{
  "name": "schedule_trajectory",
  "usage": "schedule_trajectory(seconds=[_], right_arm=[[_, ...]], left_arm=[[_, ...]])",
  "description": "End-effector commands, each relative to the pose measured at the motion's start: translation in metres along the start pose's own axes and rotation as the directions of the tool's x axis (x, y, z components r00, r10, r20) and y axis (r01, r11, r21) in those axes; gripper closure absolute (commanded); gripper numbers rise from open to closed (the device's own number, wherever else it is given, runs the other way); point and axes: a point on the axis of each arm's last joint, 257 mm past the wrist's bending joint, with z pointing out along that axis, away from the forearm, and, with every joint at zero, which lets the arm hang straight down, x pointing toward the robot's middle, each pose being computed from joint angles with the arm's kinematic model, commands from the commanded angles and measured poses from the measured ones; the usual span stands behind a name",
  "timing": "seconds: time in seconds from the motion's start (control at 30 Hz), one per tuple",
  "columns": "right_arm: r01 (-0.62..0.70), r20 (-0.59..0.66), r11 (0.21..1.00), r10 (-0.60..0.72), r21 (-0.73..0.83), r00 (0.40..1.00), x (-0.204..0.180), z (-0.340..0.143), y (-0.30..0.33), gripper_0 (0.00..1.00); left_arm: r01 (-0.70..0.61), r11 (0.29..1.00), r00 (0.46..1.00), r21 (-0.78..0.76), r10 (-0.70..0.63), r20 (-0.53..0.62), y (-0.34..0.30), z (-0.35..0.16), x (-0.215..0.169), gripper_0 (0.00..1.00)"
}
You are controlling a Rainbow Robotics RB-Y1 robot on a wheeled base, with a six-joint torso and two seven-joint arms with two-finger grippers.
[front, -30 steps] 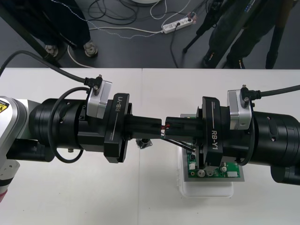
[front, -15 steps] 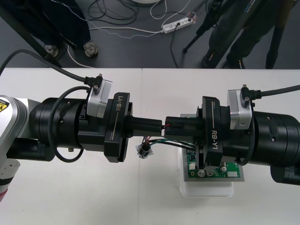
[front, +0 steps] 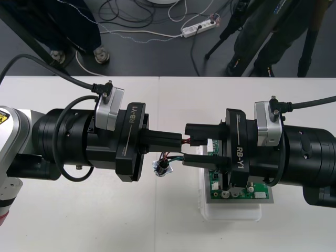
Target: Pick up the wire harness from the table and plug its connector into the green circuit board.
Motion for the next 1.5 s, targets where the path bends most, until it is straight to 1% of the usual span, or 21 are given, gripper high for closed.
schedule_trajectory(seconds=[0.03,0.3,0.77,1.47,1.5], right_arm=[[0.002,0.036,0.999,-0.001,-0.036,0.999,-0.016,0.010,0.014,0.00],[-0.018,0.047,0.999,0.020,-0.036,0.999,-0.015,0.008,0.012,0.00],[-0.007,0.028,1.000,0.008,-0.026,1.000,-0.012,0.003,0.008,0.00],[-0.043,-0.135,0.997,0.034,-0.067,0.990,0.013,-0.029,0.014,0.00],[-0.045,-0.158,0.997,0.034,-0.068,0.987,0.018,-0.032,0.014,0.00]], left_arm=[[-0.022,1.000,0.999,0.022,0.021,0.047,-0.003,0.015,-0.026,1.00],[-0.028,0.999,0.999,0.016,0.027,0.047,-0.002,0.014,-0.026,1.00],[-0.021,1.000,0.999,0.003,0.021,0.025,0.004,0.000,-0.021,1.00],[-0.016,1.000,1.000,-0.024,0.016,-0.018,0.023,-0.031,0.005,1.00],[-0.016,1.000,1.000,-0.023,0.015,-0.025,0.024,-0.035,0.007,1.00]])
